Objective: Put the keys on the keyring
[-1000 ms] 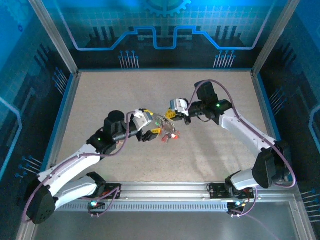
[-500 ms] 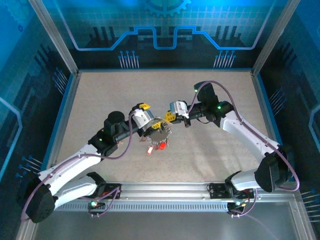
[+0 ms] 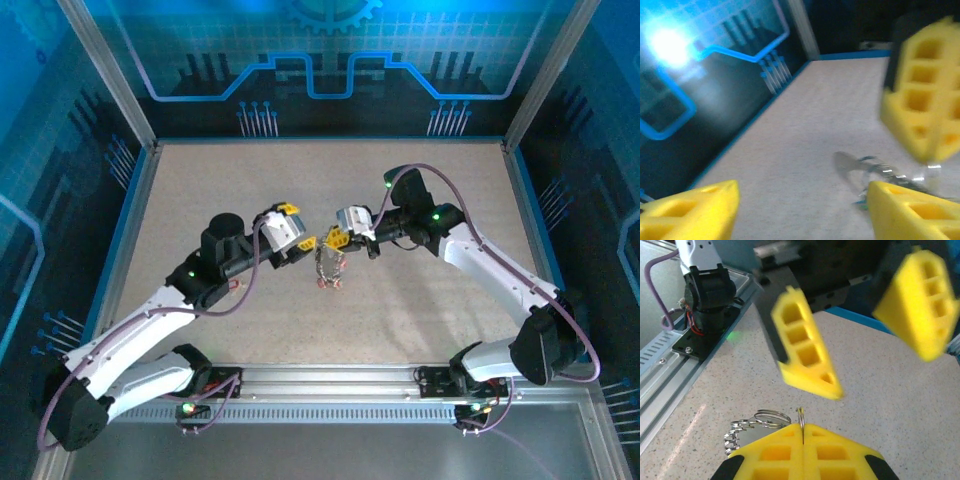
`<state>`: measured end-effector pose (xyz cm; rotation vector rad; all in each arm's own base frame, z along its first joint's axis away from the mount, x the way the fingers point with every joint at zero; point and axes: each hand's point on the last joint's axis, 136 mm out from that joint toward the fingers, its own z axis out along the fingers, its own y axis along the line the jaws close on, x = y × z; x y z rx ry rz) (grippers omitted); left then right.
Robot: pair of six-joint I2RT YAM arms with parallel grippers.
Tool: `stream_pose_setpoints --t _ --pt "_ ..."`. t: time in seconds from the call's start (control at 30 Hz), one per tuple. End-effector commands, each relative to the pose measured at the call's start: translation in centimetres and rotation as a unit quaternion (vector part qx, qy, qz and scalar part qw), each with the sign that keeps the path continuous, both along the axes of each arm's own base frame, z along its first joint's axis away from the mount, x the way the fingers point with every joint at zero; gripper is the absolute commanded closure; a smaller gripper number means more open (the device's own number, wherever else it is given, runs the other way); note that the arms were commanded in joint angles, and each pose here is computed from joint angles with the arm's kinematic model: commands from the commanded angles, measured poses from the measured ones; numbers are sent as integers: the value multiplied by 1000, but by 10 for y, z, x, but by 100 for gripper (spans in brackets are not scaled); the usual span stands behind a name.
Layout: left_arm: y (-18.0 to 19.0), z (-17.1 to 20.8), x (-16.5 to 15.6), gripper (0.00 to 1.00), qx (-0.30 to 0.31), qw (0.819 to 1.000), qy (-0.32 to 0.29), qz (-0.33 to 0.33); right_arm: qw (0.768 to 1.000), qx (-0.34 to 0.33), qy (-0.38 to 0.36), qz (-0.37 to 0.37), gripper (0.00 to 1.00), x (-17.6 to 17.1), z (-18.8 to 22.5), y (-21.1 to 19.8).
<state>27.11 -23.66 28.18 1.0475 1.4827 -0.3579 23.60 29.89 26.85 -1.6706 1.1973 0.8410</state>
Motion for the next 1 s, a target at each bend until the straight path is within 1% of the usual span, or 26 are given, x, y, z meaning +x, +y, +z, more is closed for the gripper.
stream_pose_setpoints --t 0.0,0.07,0.13,0.17,0.2,0.33,0.4,0.57,0.73,0.87,0.97 --pt "-16 -7 -49 42 17 988 79 -129 999 36 -17 -1 100 -1 31 5" --pt "-18 -6 -57 45 13 985 96 -144 999 44 -14 0 100 -2 34 5" --pt "-17 -4 -58 51 10 985 95 -144 999 50 -10 4 100 -2 36 6" --pt "-17 -4 -57 55 11 986 92 -140 999 52 -7 6 100 -3 37 7" --pt "-15 -4 -55 60 17 987 87 -135 998 54 -7 9 100 -4 37 7" --pt "-11 -4 -40 69 36 991 81 -100 998 55 -10 29 100 -11 35 8" --pt "-10 -3 -35 70 39 992 79 -88 998 55 -10 32 100 -12 35 10" --pt "-9 -1 -23 68 35 994 78 -64 998 51 -6 31 100 -14 34 13" --pt "-18 -2 -29 74 25 991 101 -88 998 47 -3 29 100 -15 31 15" --pt "-24 -1 -35 75 19 988 106 -106 999 45 -5 17 100 -11 29 17" --pt "-23 0 -35 78 18 989 106 -105 999 48 -2 22 100 -13 30 17"
